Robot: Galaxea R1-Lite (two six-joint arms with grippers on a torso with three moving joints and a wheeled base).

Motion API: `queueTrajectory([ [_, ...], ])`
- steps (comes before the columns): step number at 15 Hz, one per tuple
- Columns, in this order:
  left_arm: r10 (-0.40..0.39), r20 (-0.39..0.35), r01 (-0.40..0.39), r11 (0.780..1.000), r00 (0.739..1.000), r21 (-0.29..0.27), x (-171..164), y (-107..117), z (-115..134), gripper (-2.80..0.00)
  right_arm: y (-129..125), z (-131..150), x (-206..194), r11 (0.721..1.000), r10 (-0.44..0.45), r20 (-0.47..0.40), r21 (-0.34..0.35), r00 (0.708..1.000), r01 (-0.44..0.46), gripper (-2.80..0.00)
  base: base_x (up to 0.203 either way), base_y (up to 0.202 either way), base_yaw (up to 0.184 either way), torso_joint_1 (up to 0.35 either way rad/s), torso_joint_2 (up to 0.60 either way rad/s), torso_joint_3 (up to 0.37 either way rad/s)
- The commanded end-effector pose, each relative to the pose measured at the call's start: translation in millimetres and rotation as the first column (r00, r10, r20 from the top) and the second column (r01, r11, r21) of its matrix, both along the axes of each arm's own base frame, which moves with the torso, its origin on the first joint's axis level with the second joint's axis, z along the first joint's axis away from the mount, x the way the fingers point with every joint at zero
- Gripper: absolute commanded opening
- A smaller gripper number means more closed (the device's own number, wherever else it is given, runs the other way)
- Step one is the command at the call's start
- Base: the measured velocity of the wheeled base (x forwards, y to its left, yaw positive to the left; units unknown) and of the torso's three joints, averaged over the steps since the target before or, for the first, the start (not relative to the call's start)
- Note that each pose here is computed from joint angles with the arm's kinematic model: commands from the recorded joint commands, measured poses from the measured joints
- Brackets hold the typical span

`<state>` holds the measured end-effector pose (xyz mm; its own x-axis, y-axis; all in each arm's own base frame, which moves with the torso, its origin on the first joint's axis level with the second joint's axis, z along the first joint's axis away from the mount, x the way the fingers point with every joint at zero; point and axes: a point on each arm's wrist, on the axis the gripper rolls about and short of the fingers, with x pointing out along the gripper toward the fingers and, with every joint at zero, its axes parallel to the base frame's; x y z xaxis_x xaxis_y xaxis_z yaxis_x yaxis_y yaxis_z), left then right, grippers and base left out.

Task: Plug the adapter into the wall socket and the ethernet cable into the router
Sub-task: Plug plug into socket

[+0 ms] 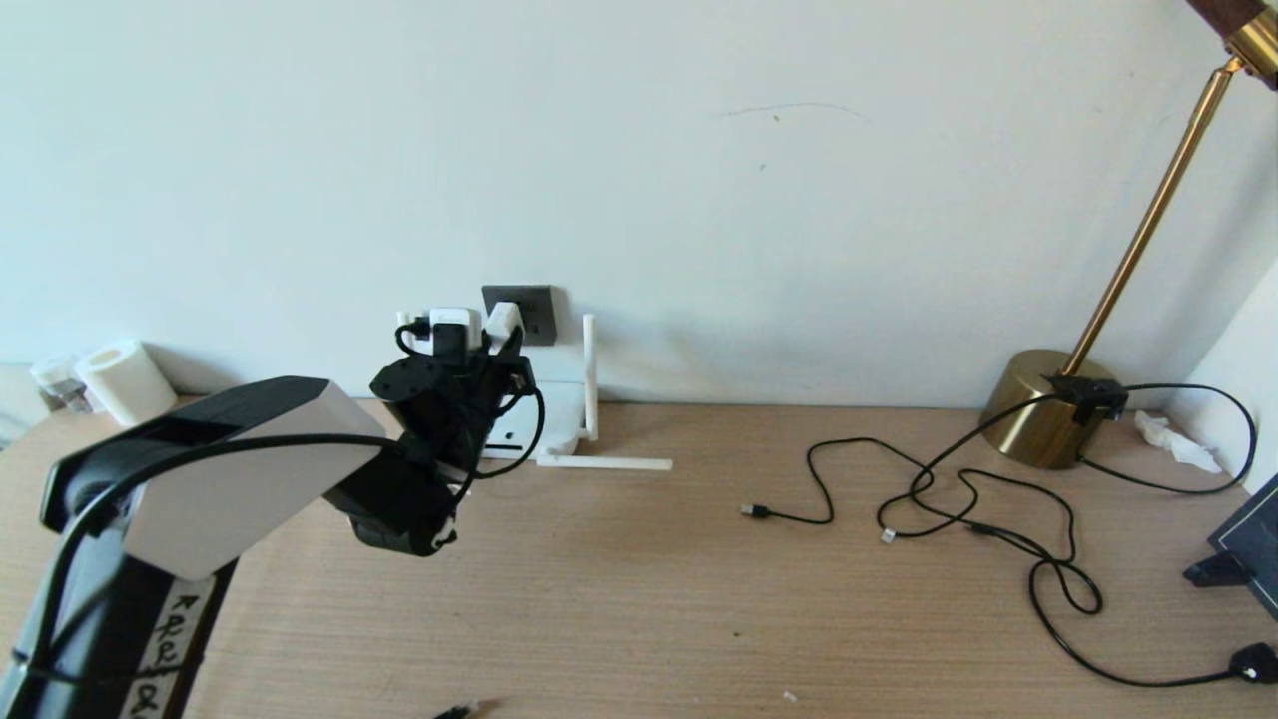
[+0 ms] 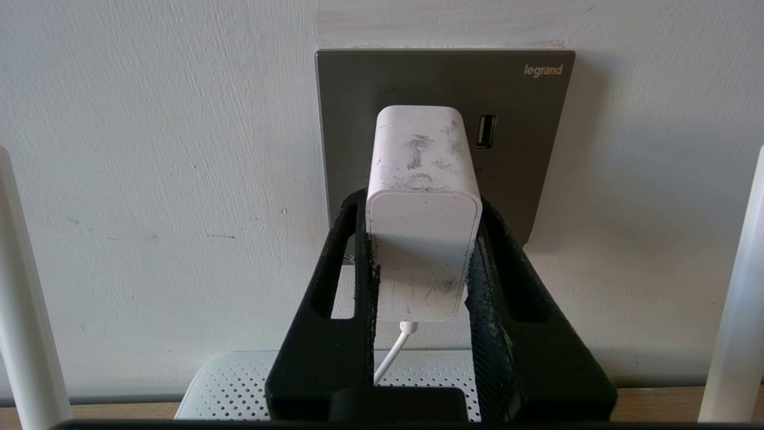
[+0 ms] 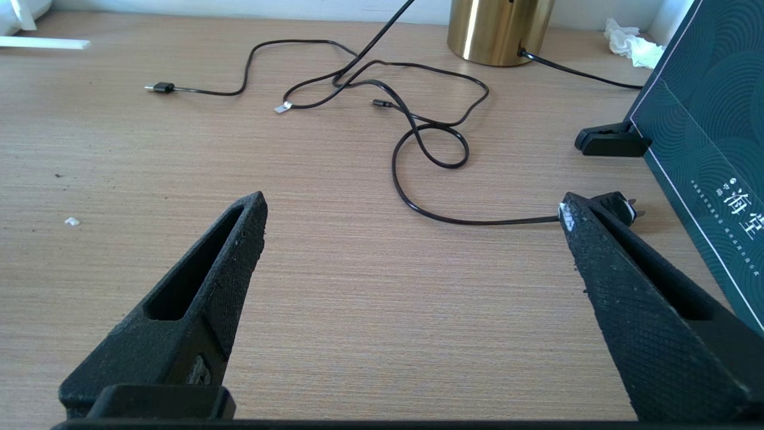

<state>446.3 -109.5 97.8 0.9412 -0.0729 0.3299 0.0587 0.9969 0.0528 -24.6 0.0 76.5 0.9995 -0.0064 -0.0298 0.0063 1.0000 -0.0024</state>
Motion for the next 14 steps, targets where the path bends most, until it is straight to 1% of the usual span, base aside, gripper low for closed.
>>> queueTrajectory([
  [1,0.001,0.017,-0.001,1.000,1.000,-0.004,-1.0,0.3,4.4,-2.80,0.0,0.0,0.0,1.000,0.000,-0.001,-0.001,1.000,0.000,0.00,0.000,0.000,0.000,0.000,0.00,0.000],
  [14,0.001,0.024,-0.001,1.000,1.000,-0.006,-1.8,0.5,7.9,-2.80,0.0,0.0,0.0,1.000,0.000,-0.001,0.001,1.000,0.000,0.00,0.000,0.000,0.000,0.000,0.00,0.000],
])
